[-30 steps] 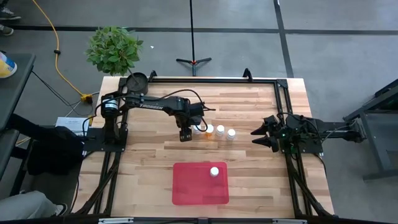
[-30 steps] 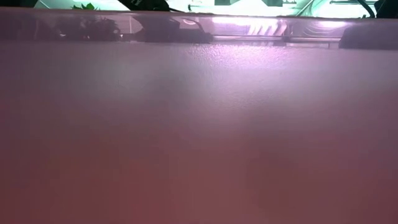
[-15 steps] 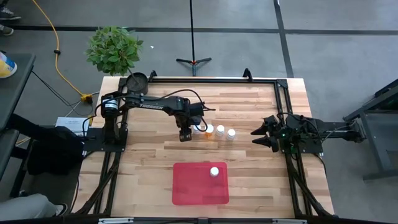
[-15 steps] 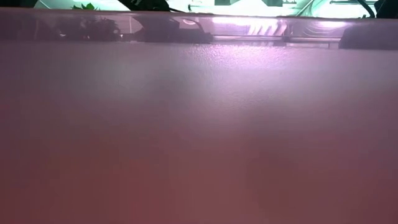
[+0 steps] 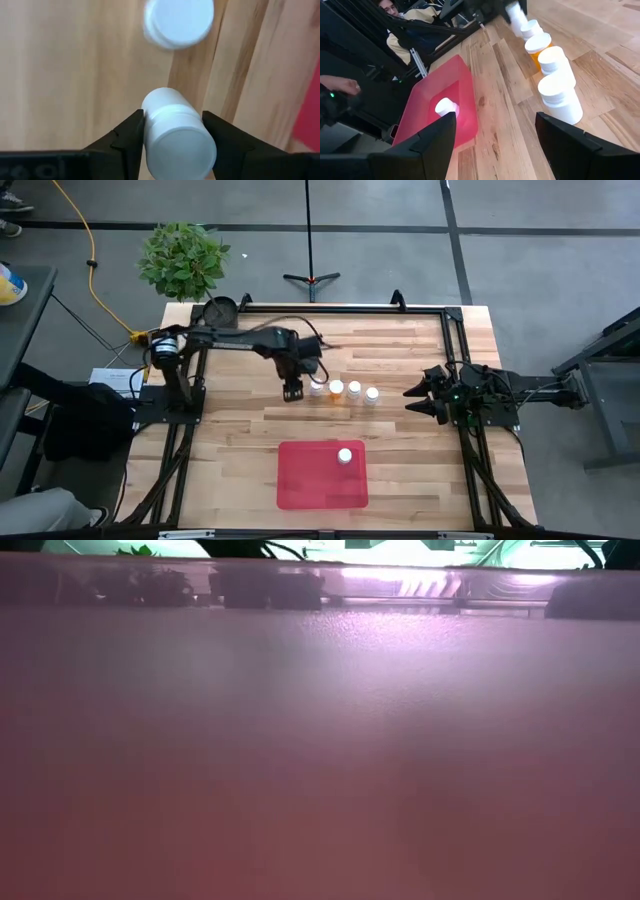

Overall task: Pick and place pill bottles into a basket
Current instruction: Put the white pill bottle into the red bin

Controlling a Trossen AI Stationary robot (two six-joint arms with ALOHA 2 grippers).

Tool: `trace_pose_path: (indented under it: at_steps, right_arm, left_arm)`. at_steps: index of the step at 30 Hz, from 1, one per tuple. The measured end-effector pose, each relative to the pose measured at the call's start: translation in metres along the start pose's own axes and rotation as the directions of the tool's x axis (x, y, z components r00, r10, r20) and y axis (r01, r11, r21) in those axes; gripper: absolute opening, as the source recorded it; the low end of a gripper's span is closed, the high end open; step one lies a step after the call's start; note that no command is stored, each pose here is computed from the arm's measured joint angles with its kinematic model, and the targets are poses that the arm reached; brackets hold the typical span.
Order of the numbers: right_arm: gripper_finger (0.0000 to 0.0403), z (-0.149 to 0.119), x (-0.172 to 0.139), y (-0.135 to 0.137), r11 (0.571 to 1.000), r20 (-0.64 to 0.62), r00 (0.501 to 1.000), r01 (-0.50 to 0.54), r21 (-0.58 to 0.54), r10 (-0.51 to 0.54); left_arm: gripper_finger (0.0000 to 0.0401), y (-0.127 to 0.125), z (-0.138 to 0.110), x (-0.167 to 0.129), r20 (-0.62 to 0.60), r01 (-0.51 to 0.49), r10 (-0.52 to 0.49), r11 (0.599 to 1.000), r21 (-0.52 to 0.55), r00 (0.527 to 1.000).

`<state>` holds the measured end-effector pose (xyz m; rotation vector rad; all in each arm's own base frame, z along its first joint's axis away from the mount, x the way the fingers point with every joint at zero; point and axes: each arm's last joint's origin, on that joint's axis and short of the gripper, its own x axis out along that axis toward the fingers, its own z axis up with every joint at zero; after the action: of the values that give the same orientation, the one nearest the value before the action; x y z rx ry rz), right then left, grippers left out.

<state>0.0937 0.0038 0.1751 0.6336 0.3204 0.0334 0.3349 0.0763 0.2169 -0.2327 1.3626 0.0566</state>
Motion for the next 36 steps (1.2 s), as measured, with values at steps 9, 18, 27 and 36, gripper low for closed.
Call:
trace_pose_path:
  at_steps: [9,18,27,36]
  right_arm:
    - [0.0263,0.0,0.0,0.0,1.0,0.0,1.0,0.001,0.0,-0.001]
    - [0.0263,0.0,0.0,0.0,1.0,0.004,1.0,0.006,-0.018,-0.006]
    - [0.0263,0.0,0.0,0.0,1.0,0.009,1.0,0.014,-0.018,-0.014]
    - [0.0263,0.001,0.0,-0.001,0.999,0.022,0.999,0.033,-0.018,-0.032]
  left_arm:
    - [0.0207,0.029,-0.024,-0.085,0.264,-0.03,0.063,0.991,-0.128,0.963]
    - [0.0207,0.033,-0.057,-0.166,0.6,-0.002,0.12,0.981,-0.194,0.791]
    - [0.0207,0.012,-0.085,-0.229,0.861,0.041,0.075,0.993,-0.111,0.504]
    - [0.0207,-0.008,-0.11,-0.28,0.981,0.071,-0.091,0.994,0.08,0.173]
